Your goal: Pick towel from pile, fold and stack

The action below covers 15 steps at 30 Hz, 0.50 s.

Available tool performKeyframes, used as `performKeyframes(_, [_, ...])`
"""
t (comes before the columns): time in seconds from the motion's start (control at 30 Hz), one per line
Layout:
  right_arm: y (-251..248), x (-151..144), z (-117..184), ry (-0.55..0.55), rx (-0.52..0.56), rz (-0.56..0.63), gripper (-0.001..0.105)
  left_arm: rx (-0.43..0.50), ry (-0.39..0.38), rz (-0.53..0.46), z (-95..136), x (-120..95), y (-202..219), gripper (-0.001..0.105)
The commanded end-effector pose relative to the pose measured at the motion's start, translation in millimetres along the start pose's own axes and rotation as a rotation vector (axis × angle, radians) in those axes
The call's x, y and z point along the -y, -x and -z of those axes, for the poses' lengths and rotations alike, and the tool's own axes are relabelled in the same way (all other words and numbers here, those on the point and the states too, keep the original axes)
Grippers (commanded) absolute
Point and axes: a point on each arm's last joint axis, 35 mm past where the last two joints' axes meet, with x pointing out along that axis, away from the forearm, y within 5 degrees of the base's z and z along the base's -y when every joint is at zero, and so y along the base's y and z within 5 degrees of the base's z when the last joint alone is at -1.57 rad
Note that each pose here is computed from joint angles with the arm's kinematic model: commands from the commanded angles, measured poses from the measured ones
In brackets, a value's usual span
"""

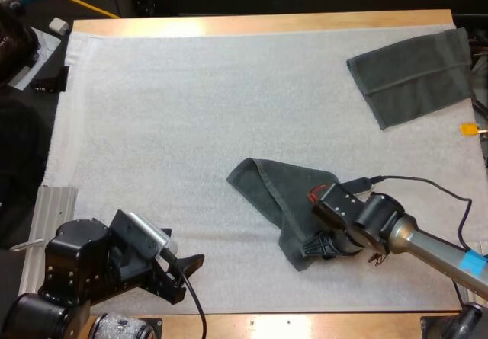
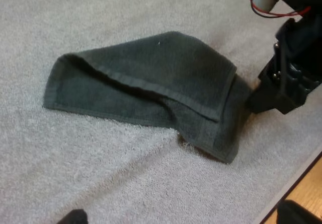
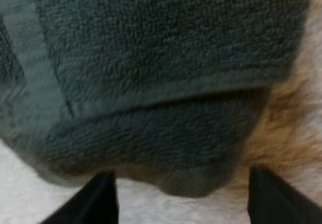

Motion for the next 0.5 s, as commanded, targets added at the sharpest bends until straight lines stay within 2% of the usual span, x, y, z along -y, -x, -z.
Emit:
performKeyframes(0.0, [-13.7, 2.7, -0.1, -0.039, 0.029, -0.083, 0.054, 0.010, -0.012, 0.022, -0.4, 0.7, -0.7, 0.071])
performKeyframes(0.17, [-32.5, -3.3, -6.2, -0.052, 0.060, -0.147, 0.053, -0.002, -0.004, 0.020, -0.1, -0.4, -2.4, 0.071])
performKeyframes(0.3, [-35.8, -4.0, -7.7, -0.067, 0.070, -0.148, 0.053, -0.006, 0.002, 0.015, -0.4, 0.2, -1.2, 0.071])
performKeyframes(0.47, [-42.2, -6.2, -13.4, -0.141, 0.114, -0.177, 0.053, -0.002, 0.001, 0.018, -0.3, 0.4, -0.8, 0.070])
